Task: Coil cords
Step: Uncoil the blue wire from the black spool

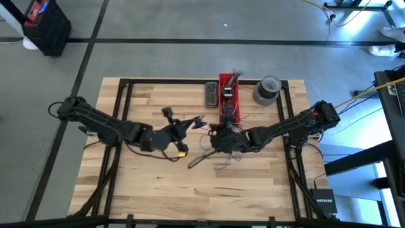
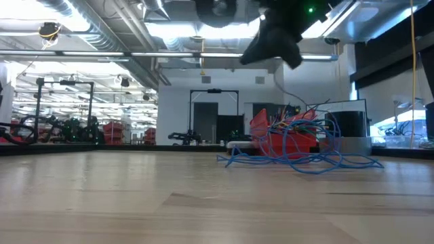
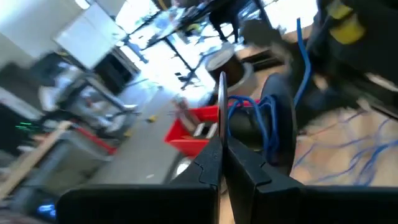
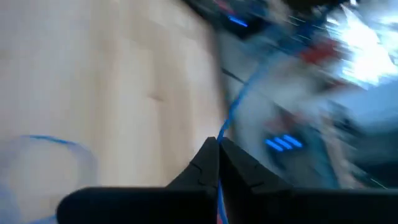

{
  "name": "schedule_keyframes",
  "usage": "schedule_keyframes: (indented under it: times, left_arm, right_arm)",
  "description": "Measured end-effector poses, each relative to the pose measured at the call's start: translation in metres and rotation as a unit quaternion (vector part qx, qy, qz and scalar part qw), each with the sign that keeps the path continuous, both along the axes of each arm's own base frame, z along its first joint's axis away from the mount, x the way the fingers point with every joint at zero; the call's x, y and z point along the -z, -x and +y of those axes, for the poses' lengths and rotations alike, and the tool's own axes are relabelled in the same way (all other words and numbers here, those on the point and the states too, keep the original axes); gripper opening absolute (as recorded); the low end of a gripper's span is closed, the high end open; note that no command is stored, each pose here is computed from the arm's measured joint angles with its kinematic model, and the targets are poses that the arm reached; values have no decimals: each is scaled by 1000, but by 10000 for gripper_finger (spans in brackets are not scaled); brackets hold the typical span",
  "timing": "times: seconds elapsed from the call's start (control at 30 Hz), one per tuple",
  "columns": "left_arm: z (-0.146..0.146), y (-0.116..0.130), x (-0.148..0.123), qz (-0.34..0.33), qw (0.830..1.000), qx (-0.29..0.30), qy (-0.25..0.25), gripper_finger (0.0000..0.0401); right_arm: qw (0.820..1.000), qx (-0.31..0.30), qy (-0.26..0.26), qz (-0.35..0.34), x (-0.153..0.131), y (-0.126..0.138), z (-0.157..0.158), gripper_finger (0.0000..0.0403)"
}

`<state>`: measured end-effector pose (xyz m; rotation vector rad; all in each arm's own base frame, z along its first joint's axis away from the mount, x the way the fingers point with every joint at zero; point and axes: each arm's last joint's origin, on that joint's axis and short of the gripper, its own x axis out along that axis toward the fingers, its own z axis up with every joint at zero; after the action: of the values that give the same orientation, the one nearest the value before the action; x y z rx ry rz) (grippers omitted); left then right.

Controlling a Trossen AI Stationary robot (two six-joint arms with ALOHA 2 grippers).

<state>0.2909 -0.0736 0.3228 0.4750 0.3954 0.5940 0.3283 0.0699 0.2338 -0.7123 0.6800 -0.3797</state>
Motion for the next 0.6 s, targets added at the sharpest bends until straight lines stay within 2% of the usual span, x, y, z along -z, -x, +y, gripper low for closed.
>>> schedule_keyframes:
  times: [0.1,0.17,0.33,0.4,0.47,0.6]
  left_arm:
    - [-9,10,1,24,999,-20,-35,5]
    - [-13,15,3,41,998,-18,-40,5]
    - [-12,23,12,77,996,-27,-34,5]
    - [-6,24,16,90,995,-38,-32,5]
    - [2,22,16,87,994,-56,-26,5]
    - [19,15,14,61,994,-92,-9,5]
  right_arm:
    - [994,89,67,-17,-3,4,-4,6]
    - [988,118,95,-23,-7,8,-3,5]
    - [983,142,77,-84,-30,21,1,7]
    - [985,125,50,-112,-40,25,7,7]
    - [988,80,13,-132,-47,27,16,7]
    - [984,-72,-75,-145,-53,22,32,5]
